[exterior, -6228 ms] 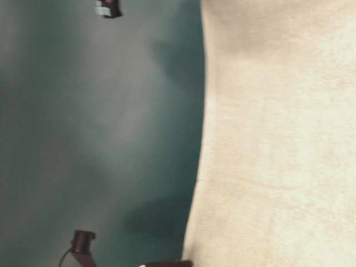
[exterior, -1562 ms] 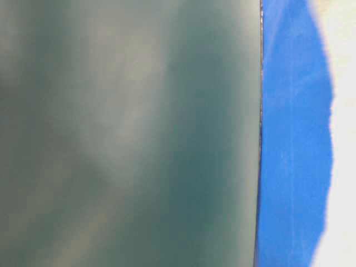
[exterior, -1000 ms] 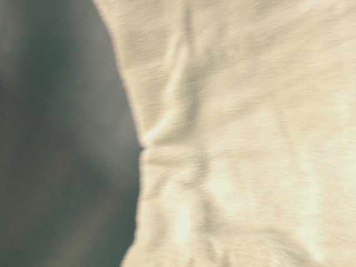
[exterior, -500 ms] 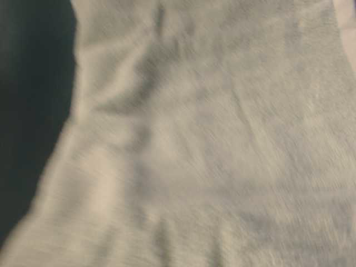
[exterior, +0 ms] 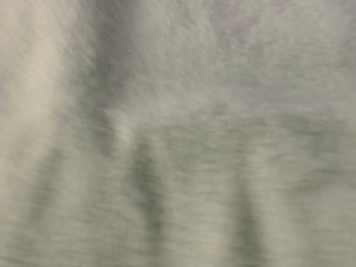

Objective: Fold a bath towel.

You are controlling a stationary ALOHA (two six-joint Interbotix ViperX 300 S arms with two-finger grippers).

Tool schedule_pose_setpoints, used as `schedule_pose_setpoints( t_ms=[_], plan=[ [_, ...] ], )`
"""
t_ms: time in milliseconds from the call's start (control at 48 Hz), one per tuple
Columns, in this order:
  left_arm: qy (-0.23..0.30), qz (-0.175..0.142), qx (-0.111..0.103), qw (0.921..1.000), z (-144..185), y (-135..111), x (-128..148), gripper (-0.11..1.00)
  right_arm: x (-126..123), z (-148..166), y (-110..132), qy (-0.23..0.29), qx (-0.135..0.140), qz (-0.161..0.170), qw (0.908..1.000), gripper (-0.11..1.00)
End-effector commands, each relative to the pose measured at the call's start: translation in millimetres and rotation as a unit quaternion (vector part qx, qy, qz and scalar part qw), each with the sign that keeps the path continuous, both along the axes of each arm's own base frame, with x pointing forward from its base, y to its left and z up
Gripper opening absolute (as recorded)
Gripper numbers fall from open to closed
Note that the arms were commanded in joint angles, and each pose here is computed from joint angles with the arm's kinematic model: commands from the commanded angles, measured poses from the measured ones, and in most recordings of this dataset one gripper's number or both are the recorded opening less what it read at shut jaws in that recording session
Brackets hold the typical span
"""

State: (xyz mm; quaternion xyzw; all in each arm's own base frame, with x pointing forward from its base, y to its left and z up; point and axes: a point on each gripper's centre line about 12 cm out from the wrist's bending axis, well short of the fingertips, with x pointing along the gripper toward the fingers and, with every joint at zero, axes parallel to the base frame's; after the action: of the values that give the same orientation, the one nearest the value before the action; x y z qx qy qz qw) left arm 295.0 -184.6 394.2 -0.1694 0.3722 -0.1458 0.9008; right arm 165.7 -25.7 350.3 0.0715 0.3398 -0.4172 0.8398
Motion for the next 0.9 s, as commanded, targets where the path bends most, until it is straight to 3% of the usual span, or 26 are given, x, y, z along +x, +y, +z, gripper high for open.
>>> schedule_pose_setpoints(
  t_ms=[0,167,271,354,604,750,875],
  plan=[
    [0.000,0.018,-0.001,0.9998,-4.4,15.2,-3.8,0.06,10.1,-10.6,-9.8,0.014,-0.019,-0.027,0.9993,0.12],
    [0.028,0.077,-0.021,0.9964,-50.7,46.7,-12.4,0.06,35.4,-56.5,-50.9,0.029,0.004,-0.067,0.9973,0.12],
    [0.047,0.121,-0.041,0.9907,-86.7,68.4,-24.5,0.06,53.5,-83.0,-85.3,0.027,0.014,-0.058,0.9979,0.12],
    [0.069,0.153,-0.045,0.9848,-111.9,85.9,-36.3,0.06,67.4,-99.1,-112.5,0.024,0.019,-0.044,0.9986,0.12],
    [0.127,0.250,-0.024,0.9596,-175.7,144.9,-70.9,0.06,113.0,-148.2,-180.8,0.031,0.038,-0.004,0.9988,0.12],
    [0.156,0.280,-0.010,0.9472,-201.2,162.0,-83.8,0.06,131.1,-174.6,-202.0,0.073,0.042,0.015,0.9963,0.12],
    [0.174,0.286,-0.003,0.9421,-218.8,166.0,-93.6,0.07,140.4,-182.8,-210.8,0.082,0.042,0.022,0.9955,0.12]
  ],
)
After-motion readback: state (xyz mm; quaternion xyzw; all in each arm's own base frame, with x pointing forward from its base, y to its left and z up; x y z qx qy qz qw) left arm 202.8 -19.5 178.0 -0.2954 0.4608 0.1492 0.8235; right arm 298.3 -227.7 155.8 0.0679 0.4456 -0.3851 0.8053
